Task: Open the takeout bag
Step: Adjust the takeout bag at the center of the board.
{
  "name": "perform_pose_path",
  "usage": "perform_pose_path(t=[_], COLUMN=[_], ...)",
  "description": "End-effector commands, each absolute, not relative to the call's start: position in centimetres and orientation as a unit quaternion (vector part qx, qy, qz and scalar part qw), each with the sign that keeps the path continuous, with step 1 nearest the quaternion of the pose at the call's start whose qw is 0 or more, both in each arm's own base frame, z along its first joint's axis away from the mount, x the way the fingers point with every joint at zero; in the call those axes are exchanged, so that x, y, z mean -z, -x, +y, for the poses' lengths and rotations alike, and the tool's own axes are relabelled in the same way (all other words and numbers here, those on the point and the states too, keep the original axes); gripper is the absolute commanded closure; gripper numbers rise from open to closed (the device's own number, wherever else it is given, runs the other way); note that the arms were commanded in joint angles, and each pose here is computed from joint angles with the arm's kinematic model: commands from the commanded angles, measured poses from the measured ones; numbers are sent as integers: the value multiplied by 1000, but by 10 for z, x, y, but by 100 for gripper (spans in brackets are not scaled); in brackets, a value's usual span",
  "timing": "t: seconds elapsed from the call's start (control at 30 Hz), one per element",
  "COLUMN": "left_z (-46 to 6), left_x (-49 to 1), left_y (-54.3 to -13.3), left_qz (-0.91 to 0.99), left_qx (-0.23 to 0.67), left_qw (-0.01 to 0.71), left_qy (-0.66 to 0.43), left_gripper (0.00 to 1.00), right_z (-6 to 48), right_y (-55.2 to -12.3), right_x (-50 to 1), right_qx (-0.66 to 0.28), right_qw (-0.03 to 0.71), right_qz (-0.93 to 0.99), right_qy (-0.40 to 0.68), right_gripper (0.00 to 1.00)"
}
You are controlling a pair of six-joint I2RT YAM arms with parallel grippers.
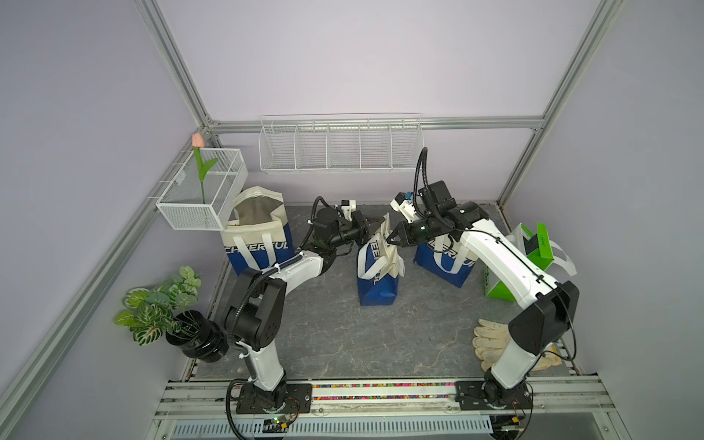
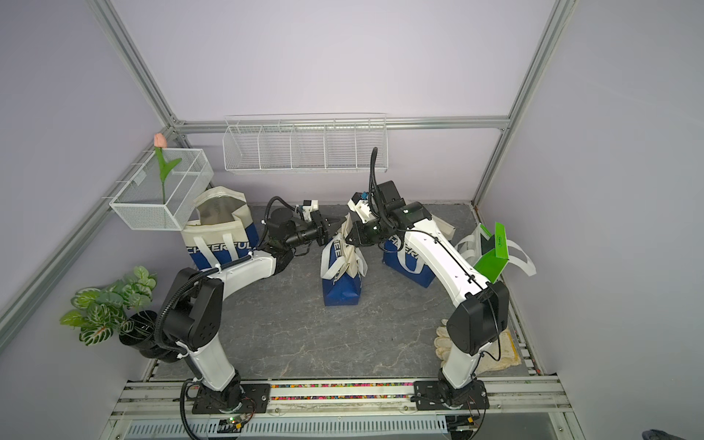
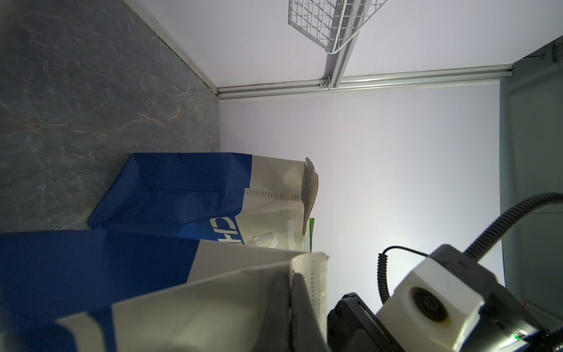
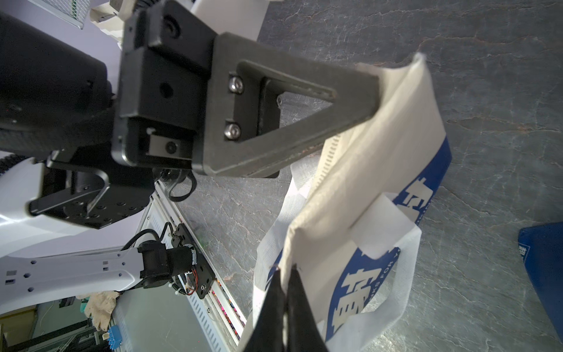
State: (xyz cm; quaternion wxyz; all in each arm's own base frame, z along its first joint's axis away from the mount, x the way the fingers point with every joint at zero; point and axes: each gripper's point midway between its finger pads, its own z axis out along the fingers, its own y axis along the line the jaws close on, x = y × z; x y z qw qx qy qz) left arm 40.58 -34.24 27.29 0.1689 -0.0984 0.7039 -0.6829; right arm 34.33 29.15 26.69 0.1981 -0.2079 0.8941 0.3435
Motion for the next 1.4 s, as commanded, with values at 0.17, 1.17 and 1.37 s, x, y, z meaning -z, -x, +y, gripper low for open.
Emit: perform_pose_path(t=[0.17, 1.17, 1.37], left_z=[-314, -258, -258], left_x=[-307, -312, -320], left_y=[-399, -345, -346], left_qz=[721, 746, 737], left_qx=[636, 558, 568], left_qw=[247, 268, 272], left_qy=[119, 244, 245], left_gripper=[100, 100, 100], right_z=[266, 333, 345], right_y=[-347, -353, -344], right_x=[-275, -308, -304], right_qx=[-260, -41, -34], right_qw=[240, 517, 524], right_qz=[913, 795, 779], right_qy=[202, 315, 342], right_gripper=[93, 1, 2])
